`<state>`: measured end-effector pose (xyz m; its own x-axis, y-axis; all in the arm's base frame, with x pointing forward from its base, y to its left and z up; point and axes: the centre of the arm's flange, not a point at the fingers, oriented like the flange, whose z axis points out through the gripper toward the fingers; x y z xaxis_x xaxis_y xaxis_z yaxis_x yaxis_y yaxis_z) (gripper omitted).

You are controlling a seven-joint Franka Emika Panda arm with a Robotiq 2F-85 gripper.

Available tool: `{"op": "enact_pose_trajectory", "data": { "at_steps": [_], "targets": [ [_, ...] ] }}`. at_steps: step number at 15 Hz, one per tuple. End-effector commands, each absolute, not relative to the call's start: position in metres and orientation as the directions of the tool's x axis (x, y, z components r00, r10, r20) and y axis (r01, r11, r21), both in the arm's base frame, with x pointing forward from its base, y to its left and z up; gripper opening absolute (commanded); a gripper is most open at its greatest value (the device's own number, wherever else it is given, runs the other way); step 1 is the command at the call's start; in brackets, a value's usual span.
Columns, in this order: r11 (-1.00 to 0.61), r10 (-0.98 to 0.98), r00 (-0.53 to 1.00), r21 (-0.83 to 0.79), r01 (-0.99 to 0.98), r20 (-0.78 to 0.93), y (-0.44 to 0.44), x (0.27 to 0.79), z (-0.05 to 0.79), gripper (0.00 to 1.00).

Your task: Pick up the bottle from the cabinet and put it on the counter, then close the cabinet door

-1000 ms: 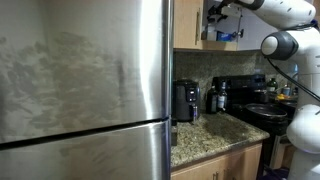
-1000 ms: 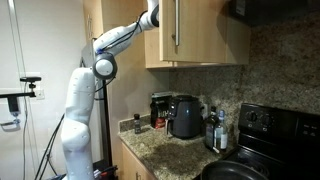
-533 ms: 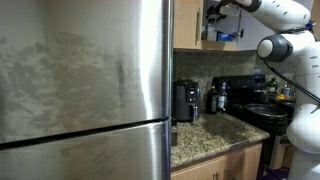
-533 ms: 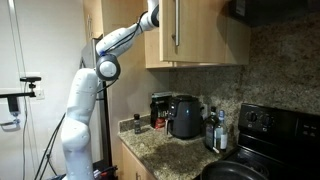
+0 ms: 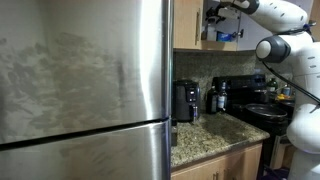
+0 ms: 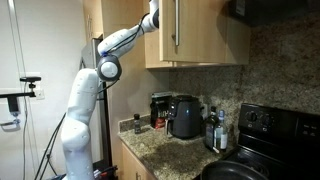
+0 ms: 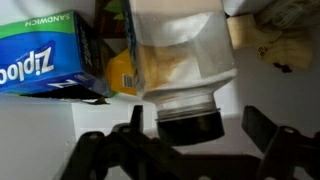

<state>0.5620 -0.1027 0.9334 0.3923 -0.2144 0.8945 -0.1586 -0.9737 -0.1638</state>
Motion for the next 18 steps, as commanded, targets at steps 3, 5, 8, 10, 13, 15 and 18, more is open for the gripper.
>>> {"op": "enact_pose_trajectory", "data": {
  "at_steps": [3, 5, 8, 10, 13, 15, 18],
  "targets": [
    [-0.968, -0.213, 0.356, -0.146, -0.205, 0.910, -0.105, 0.581, 0.941, 0.75],
    [-0.968, -0.208, 0.363, -0.138, -0.209, 0.908, -0.105, 0.586, 0.936, 0.71],
    [-0.970, -0.191, 0.349, -0.123, -0.209, 0.917, -0.104, 0.588, 0.934, 0.51],
    [-0.971, -0.183, 0.335, -0.115, -0.211, 0.924, -0.102, 0.589, 0.935, 0.38],
    [-0.971, -0.167, 0.308, -0.101, -0.218, 0.937, -0.102, 0.589, 0.930, 0.38],
    [-0.972, -0.159, 0.295, -0.097, -0.213, 0.942, -0.103, 0.581, 0.927, 0.38],
    [-0.978, -0.149, 0.301, -0.096, -0.184, 0.942, -0.102, 0.543, 0.935, 0.38]
  ]
}}
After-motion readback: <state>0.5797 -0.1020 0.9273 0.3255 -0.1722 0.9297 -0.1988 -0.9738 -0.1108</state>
